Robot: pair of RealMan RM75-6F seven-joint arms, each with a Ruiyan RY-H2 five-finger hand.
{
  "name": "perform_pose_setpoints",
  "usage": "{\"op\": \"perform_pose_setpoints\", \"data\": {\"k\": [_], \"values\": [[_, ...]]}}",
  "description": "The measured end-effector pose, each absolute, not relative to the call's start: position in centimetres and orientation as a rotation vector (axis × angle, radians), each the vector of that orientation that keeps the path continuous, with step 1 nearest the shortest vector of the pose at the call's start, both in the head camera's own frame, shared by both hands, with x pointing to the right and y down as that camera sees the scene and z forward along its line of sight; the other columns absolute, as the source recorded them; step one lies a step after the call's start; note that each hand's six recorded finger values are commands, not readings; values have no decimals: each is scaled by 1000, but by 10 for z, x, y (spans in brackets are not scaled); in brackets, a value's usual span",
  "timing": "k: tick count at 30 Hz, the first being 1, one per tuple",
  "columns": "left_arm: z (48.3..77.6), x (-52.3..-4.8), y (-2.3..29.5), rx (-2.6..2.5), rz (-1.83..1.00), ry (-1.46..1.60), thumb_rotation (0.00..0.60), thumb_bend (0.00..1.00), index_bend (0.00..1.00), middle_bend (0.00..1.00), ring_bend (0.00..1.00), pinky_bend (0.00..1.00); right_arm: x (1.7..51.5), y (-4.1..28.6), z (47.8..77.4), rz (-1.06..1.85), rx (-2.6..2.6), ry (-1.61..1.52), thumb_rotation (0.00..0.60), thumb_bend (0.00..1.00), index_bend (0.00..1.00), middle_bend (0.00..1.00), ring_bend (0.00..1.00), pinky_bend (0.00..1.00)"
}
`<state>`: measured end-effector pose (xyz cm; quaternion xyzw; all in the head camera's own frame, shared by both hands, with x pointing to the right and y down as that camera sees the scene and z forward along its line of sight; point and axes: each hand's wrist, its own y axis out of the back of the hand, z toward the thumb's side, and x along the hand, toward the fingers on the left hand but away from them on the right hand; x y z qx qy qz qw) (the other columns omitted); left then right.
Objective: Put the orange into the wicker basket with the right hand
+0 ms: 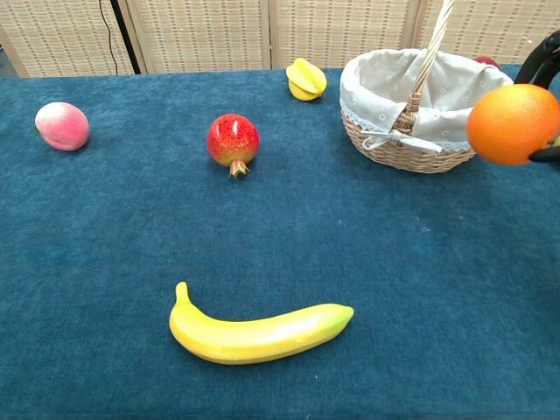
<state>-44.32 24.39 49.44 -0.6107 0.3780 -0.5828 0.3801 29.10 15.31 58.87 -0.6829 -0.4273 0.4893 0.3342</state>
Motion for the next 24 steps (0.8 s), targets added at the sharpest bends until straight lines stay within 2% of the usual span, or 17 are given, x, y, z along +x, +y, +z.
{"op": "perform_pose_setpoints", "data": {"k": [24], "values": [[499,-445,243,-1568,-1507,958,600,0,0,0,0,0,278,72,603,1287,-2062,-1338,600,108,715,572,611,639]]}}
